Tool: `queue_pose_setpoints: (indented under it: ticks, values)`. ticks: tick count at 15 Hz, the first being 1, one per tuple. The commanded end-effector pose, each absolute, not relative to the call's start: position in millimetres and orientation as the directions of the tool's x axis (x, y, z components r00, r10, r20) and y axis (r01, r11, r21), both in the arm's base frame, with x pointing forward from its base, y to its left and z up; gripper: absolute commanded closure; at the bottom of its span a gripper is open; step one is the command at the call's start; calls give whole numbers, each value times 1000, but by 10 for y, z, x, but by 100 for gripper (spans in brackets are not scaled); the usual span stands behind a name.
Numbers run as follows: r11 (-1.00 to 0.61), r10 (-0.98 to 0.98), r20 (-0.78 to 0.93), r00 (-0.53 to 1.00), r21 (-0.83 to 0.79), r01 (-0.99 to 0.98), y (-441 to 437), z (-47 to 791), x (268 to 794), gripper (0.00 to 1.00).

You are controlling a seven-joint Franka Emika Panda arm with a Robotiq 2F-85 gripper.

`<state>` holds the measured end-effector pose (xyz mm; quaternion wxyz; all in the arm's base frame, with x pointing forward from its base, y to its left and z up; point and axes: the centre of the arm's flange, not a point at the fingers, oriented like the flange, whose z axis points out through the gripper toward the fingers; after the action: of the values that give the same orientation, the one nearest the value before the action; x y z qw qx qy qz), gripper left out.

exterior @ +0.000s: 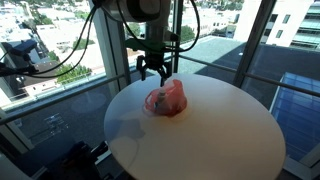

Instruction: Put the bottle with a yellow lid in the plastic bag

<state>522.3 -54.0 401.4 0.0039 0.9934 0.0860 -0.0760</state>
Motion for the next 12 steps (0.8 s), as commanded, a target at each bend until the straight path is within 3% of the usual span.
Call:
queue_pose_setpoints:
  ticks: [1, 12]
  values:
    - [-998, 51, -114, 992, 28, 54, -628, 4289, 4913, 0]
    - [-1000, 12, -98, 995, 17, 14, -743, 4360, 4947, 0]
